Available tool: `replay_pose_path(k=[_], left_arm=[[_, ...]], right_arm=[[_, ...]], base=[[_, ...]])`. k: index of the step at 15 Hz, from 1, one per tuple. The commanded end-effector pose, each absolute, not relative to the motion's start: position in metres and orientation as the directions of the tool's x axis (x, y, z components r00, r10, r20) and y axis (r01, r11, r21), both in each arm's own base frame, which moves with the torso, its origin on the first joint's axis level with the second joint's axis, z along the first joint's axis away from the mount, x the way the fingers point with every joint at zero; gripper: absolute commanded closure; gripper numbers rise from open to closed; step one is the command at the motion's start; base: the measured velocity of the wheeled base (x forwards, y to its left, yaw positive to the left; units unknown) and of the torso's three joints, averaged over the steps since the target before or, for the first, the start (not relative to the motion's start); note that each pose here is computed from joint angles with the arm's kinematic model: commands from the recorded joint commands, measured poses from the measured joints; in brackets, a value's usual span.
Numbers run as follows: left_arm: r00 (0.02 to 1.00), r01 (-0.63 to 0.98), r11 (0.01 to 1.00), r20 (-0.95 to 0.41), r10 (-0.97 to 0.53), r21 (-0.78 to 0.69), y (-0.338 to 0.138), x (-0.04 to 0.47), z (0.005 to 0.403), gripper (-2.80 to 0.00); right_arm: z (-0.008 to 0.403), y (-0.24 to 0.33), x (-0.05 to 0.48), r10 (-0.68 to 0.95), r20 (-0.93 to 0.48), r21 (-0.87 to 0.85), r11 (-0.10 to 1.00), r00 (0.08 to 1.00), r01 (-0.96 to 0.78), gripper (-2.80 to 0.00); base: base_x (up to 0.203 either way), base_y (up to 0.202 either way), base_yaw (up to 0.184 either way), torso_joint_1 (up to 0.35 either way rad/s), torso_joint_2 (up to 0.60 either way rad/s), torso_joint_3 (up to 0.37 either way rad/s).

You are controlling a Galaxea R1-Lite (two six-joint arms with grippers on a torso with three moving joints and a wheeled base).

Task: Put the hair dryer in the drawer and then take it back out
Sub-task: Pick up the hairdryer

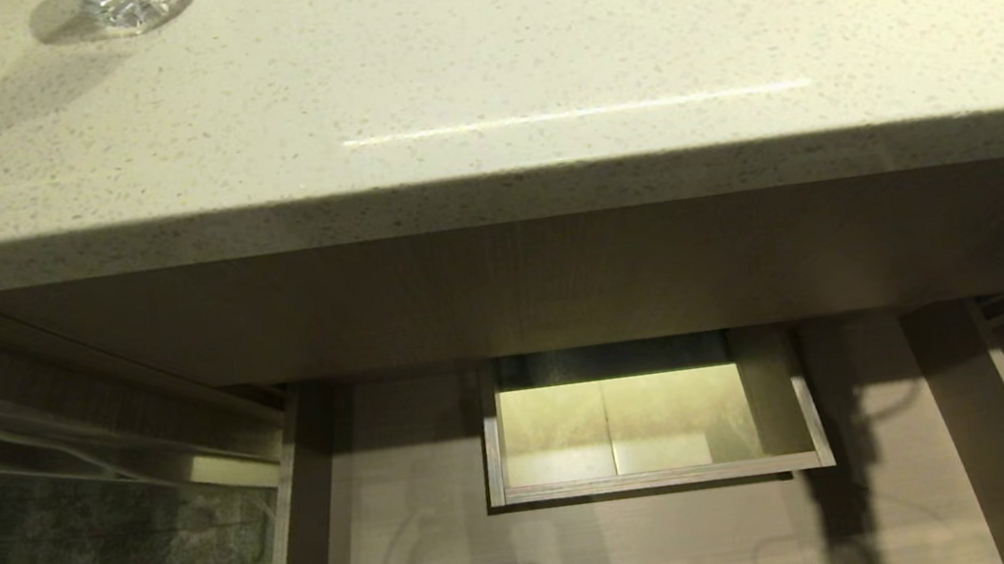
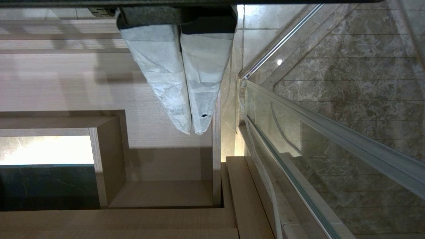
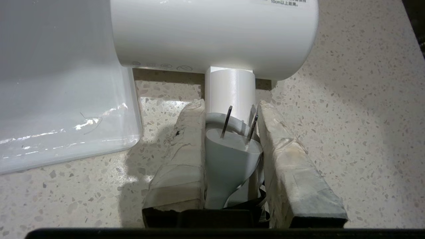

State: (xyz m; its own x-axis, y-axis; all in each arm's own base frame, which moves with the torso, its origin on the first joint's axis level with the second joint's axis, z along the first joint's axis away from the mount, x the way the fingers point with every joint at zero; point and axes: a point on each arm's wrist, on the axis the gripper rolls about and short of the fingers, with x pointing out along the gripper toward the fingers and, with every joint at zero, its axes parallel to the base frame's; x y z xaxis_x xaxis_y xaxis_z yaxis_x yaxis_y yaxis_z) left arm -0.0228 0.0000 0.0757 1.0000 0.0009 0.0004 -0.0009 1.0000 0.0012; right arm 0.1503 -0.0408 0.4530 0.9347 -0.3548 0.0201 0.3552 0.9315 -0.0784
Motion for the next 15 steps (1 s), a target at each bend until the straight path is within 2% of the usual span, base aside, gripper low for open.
replay_pose_path(k=[1,5,10,11,15], left_arm=[[1.000,-0.001,1.000,0.002,0.001,0.001,0.000,-0.023,0.076,0.00],[1.000,0.000,1.000,0.002,0.000,0.001,0.000,-0.023,0.076,0.00],[1.000,-0.002,1.000,0.002,0.002,0.001,0.000,-0.023,0.076,0.00],[1.000,-0.002,1.000,0.002,0.002,0.002,0.000,-0.023,0.076,0.00],[1.000,0.000,1.000,0.001,0.000,0.002,0.000,-0.023,0.076,0.00]], right_arm=[[0.458,-0.036,0.133,-0.354,0.055,-0.096,0.929,0.934,0.358,0.00],[0.457,-0.035,0.128,-0.355,0.054,-0.113,0.926,0.933,0.359,0.00],[0.441,-0.036,0.132,-0.368,-0.039,-0.123,0.924,0.929,0.361,0.00],[0.439,-0.036,0.132,-0.368,-0.051,-0.123,0.925,0.928,0.360,-2.80],[0.434,-0.036,0.131,-0.359,-0.083,-0.123,0.929,0.930,0.348,-2.80]], base=[[0.000,0.000,0.000,0.000,0.00,0.000],[0.000,0.000,0.000,0.000,0.00,0.000],[0.000,0.000,0.000,0.000,0.00,0.000],[0.000,0.000,0.000,0.000,0.00,0.000],[0.000,0.000,0.000,0.000,0.00,0.000]])
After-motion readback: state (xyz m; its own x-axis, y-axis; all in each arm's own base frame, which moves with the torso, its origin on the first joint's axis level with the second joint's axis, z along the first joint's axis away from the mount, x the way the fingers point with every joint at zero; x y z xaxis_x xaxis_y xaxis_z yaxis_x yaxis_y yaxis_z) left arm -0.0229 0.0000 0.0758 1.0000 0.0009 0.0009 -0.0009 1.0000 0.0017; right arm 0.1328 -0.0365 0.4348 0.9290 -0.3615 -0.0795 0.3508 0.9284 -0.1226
